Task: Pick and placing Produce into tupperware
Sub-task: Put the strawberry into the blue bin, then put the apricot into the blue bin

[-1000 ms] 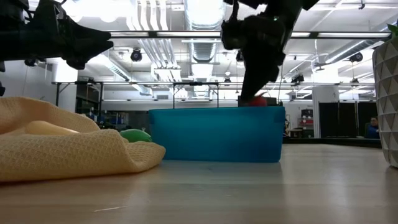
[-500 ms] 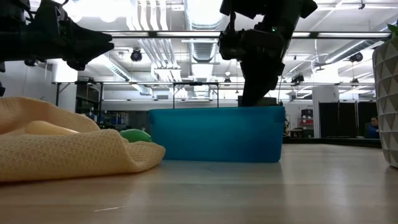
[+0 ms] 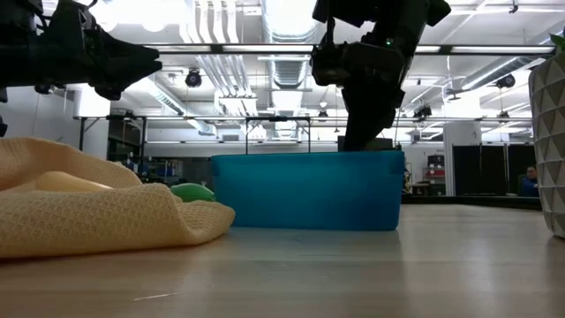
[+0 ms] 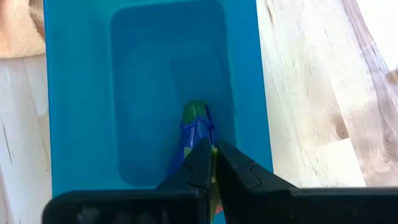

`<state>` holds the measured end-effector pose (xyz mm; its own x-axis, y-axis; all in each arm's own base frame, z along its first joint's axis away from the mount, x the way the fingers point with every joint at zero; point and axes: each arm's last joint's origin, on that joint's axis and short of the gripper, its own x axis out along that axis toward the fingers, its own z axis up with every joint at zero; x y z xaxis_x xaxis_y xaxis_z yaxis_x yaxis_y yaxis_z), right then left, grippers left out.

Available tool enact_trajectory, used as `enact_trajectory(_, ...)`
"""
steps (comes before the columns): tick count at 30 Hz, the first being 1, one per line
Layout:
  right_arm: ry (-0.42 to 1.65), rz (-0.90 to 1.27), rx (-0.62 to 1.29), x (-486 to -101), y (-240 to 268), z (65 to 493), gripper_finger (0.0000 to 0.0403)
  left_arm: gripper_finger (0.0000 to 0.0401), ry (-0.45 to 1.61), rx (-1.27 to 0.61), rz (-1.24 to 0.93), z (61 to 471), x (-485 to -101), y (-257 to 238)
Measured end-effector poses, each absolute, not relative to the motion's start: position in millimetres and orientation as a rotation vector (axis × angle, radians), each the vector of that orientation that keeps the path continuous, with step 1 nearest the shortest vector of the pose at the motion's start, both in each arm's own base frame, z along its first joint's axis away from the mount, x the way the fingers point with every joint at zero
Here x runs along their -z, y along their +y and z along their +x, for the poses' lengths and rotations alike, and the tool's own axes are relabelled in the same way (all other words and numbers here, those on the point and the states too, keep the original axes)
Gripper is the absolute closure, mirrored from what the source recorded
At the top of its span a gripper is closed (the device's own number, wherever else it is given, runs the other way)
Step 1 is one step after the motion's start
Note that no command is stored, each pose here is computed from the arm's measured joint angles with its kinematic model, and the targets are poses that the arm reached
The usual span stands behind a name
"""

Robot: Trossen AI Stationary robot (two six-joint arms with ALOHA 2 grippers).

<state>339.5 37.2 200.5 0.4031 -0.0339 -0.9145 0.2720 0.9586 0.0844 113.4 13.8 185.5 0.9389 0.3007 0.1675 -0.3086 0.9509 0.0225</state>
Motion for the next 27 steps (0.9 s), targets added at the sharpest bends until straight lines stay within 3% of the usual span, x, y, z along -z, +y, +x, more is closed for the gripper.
enact_trajectory(10, 1.145, 0.239, 0.188, -200.4, 37.4, 339.5, 0.0389, 0.0218, -0.163, -0.311, 0.049, 113.5, -185.4, 13.8)
enact_trajectory(27, 1.103, 0.238, 0.186, -205.0, 36.2, 342.4, 0.0314, 0.0218, -0.161, -0.311, 0.050, 113.5, -185.3, 13.8)
